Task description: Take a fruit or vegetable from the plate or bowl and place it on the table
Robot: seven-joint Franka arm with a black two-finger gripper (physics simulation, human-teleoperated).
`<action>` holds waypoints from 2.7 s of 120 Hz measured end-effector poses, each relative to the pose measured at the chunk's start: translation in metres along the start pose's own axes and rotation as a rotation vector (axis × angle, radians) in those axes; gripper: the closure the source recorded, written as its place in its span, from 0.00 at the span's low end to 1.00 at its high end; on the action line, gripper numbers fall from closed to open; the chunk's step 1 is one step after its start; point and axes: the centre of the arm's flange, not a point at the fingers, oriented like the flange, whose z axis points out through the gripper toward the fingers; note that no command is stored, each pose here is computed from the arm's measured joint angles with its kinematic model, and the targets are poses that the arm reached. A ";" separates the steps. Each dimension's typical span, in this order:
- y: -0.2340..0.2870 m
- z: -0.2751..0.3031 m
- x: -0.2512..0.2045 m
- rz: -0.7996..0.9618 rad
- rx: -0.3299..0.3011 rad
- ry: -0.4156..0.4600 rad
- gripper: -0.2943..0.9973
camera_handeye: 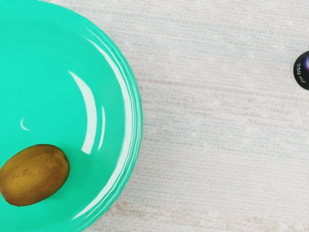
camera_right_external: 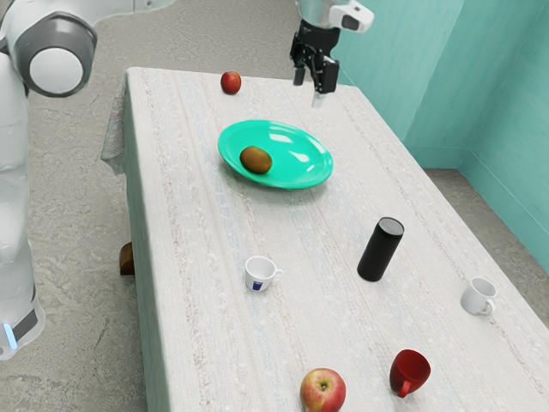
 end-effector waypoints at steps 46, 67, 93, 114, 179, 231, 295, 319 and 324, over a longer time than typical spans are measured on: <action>0.000 -0.055 -0.003 -0.002 -0.004 0.157 0.23; 0.009 -0.144 -0.058 0.025 -0.011 0.270 0.23; -0.044 -0.045 -0.014 -0.049 -0.049 0.003 0.23; -0.069 -0.033 -0.015 -0.065 -0.069 -0.043 0.23; -0.150 0.107 -0.051 0.030 -0.074 -0.118 0.23; -0.140 0.131 -0.044 0.333 -0.052 -0.119 0.23; -0.162 0.157 -0.046 0.511 -0.094 -0.173 0.23; -0.169 0.167 -0.044 0.555 -0.107 -0.171 0.23; -0.169 0.169 -0.043 0.573 -0.111 -0.166 0.23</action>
